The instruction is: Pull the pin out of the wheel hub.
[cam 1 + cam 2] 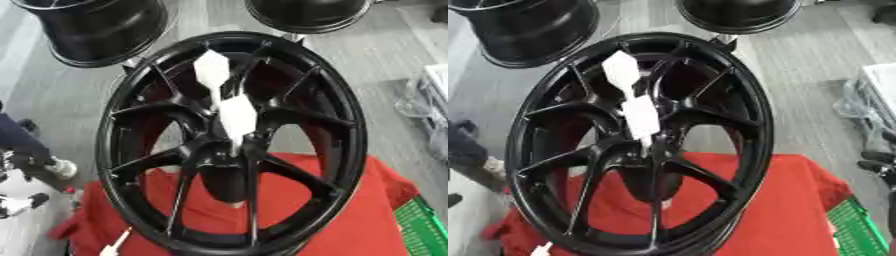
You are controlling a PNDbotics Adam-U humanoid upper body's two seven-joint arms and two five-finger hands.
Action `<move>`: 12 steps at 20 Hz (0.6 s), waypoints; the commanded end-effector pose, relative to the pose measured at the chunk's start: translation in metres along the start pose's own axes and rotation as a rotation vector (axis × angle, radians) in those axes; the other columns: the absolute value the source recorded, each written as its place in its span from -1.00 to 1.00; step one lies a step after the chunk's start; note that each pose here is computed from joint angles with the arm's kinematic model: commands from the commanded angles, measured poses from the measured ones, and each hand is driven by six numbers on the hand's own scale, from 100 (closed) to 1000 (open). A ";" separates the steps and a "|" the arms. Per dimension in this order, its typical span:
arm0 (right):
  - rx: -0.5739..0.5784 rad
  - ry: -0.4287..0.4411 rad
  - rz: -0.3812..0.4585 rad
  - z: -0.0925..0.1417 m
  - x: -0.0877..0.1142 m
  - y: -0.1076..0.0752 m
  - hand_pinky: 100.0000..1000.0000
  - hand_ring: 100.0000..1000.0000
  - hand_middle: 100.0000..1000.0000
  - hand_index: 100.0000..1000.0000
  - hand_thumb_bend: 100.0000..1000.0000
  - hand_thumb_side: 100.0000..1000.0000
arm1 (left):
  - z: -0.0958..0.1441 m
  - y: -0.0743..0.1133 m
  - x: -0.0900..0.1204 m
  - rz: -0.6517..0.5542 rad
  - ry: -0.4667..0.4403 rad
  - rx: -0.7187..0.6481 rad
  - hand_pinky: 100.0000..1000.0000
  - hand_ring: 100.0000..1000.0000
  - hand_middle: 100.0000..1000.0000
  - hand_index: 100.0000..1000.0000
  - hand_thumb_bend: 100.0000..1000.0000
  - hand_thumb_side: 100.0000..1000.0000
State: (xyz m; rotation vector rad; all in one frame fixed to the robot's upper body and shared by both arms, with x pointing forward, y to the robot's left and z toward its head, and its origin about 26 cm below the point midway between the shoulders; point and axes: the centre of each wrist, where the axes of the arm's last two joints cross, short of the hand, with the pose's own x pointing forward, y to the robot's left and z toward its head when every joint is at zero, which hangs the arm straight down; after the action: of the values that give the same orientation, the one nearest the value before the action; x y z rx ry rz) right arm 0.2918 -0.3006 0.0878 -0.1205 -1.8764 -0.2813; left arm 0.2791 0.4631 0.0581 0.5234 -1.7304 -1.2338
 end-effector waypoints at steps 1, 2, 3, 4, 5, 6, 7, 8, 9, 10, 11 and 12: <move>0.016 -0.016 -0.004 -0.002 0.005 0.004 0.00 0.05 0.49 0.63 -1.00 0.89 | -0.015 0.001 0.028 0.206 -0.092 0.143 0.15 -0.14 0.32 0.62 -0.70 0.64; 0.019 -0.017 -0.006 -0.002 0.005 0.005 0.00 0.05 0.49 0.63 -1.00 0.89 | -0.021 -0.002 0.040 0.297 -0.114 0.174 0.15 -0.14 0.31 0.62 -0.71 0.66; 0.021 -0.016 -0.008 -0.002 0.004 0.006 0.00 0.05 0.49 0.63 -1.00 0.89 | -0.025 -0.002 0.050 0.377 -0.131 0.190 0.15 -0.14 0.30 0.61 -0.72 0.67; 0.022 -0.014 -0.010 -0.002 0.004 0.006 0.00 0.05 0.49 0.63 -1.00 0.90 | -0.029 -0.003 0.059 0.452 -0.146 0.199 0.15 -0.13 0.30 0.61 -0.71 0.69; 0.022 -0.011 -0.012 -0.002 0.003 0.006 0.00 0.05 0.49 0.63 -1.00 0.91 | -0.033 -0.002 0.068 0.515 -0.155 0.200 0.15 -0.13 0.29 0.60 -0.70 0.70; 0.023 -0.006 -0.014 -0.001 0.002 0.007 0.00 0.05 0.49 0.63 -1.00 0.92 | -0.037 -0.004 0.075 0.581 -0.161 0.205 0.15 -0.13 0.28 0.60 -0.70 0.71; 0.024 -0.003 -0.016 0.000 0.001 0.008 0.00 0.05 0.49 0.63 -1.00 0.92 | -0.040 -0.005 0.082 0.635 -0.163 0.208 0.15 -0.13 0.27 0.59 -0.69 0.71; 0.026 -0.001 -0.017 0.000 0.001 0.008 0.00 0.05 0.49 0.63 -1.00 0.92 | -0.043 -0.005 0.087 0.680 -0.162 0.212 0.15 -0.13 0.27 0.59 -0.69 0.72; 0.027 0.000 -0.018 0.000 0.001 0.008 0.00 0.05 0.49 0.63 -1.00 0.91 | -0.047 -0.005 0.092 0.717 -0.160 0.215 0.15 -0.13 0.27 0.59 -0.68 0.72; 0.028 0.001 -0.018 0.000 0.000 0.008 0.00 0.05 0.49 0.63 -1.00 0.92 | -0.050 -0.005 0.096 0.748 -0.158 0.220 0.15 -0.13 0.26 0.59 -0.68 0.72; 0.027 0.003 -0.019 0.001 0.000 0.008 0.00 0.05 0.49 0.63 -1.00 0.92 | -0.053 -0.004 0.099 0.774 -0.153 0.223 0.16 -0.13 0.26 0.59 -0.67 0.72; 0.027 0.004 -0.019 0.001 0.000 0.009 0.00 0.05 0.49 0.63 -1.00 0.92 | -0.054 -0.004 0.102 0.791 -0.147 0.226 0.15 -0.13 0.26 0.59 -0.67 0.73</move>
State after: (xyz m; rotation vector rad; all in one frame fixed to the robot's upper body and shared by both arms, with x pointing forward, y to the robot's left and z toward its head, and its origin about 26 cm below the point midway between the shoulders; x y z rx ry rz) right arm 0.2924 -0.2926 0.0847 -0.0858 -1.8648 -0.2795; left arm 0.2757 0.3592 0.0908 -0.1331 -1.9138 -0.5292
